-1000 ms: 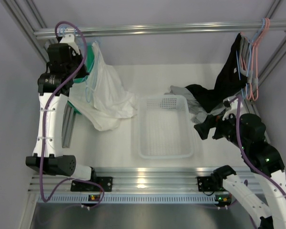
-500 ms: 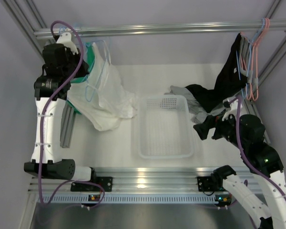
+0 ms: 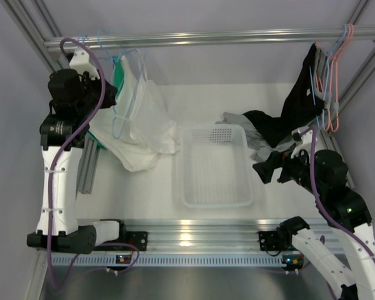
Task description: Remove the tank top from the hanger
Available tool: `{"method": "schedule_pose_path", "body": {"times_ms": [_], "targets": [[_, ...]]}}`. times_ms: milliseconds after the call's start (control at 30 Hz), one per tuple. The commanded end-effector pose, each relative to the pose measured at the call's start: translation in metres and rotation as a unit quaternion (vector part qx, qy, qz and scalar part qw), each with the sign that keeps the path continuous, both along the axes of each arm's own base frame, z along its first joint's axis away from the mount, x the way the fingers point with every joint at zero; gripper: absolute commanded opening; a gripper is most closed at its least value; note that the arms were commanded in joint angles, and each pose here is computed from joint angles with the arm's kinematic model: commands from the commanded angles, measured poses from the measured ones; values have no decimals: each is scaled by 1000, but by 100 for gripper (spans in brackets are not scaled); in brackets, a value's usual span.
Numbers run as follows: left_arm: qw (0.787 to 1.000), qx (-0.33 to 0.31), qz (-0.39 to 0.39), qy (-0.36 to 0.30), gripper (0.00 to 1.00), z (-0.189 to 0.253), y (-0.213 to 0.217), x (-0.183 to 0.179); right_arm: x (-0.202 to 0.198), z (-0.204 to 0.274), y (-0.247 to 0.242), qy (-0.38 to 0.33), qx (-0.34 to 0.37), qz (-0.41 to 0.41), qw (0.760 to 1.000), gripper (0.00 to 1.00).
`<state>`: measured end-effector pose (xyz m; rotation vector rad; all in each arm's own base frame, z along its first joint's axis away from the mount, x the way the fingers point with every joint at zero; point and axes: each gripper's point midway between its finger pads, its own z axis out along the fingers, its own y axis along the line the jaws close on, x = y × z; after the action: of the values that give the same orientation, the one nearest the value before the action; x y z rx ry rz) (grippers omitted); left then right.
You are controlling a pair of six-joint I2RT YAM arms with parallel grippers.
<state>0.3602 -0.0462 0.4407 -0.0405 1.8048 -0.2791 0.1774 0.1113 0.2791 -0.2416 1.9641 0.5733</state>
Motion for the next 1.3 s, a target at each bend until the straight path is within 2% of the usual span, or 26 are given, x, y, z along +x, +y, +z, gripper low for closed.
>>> {"method": "schedule_pose_path", "body": {"times_ms": [0, 167, 267, 367, 467, 533, 567, 733, 833, 867, 900, 967, 1000, 1033, 1100, 1167, 1267], "targets": [[999, -17, -31, -40, 0, 16, -11, -24, 8, 24, 16, -43, 33, 28, 998, 99], [999, -25, -19, -28, 0, -13, -6, -61, 5, 54, 48, -74, 89, 111, 987, 99], [999, -23, -14, -40, 0, -13, -3, -78, 11, 63, 64, -77, 113, 144, 980, 99], [997, -31, -30, -56, 0, -7, -9, -96, 17, 68, 77, -88, 128, 175, 972, 99], [995, -53, -62, -57, 0, -10, -21, -116, 10, 80, 97, -94, 153, 243, 953, 99], [994, -67, -74, -55, 0, -16, -26, -132, 14, 83, 108, -85, 161, 262, 948, 100], [993, -71, -77, -53, 0, -19, -27, -137, 9, 98, 116, -103, 168, 281, 939, 99], [990, -92, -98, -31, 0, -49, -35, -176, 16, 134, 156, -143, 153, 302, 930, 99], [982, -125, -137, -33, 0, -57, -50, -205, 34, 132, 183, -162, 119, 283, 938, 90], [979, -134, -149, -25, 0, -64, -54, -210, 36, 130, 193, -172, 103, 278, 939, 81], [976, -144, -164, -25, 0, -65, -59, -218, 43, 120, 208, -165, 88, 283, 941, 79], [968, -154, -198, -31, 0, -64, -69, -238, 42, 131, 227, -195, 60, 284, 937, 73], [965, -161, -202, -31, 0, -64, -71, -246, 48, 120, 243, -189, 40, 287, 938, 72], [963, -165, -211, -29, 0, -65, -73, -251, 50, 128, 250, -202, 32, 283, 937, 71], [961, -169, -217, -26, 0, -65, -75, -257, 58, 115, 272, -202, 4, 277, 939, 60], [961, -173, -214, -17, 0, -69, -75, -260, 63, 116, 282, -201, 1, 276, 940, 54], [962, -176, -208, -13, 0, -74, -74, -260, 74, 102, 292, -210, -41, 258, 942, 51]]}}
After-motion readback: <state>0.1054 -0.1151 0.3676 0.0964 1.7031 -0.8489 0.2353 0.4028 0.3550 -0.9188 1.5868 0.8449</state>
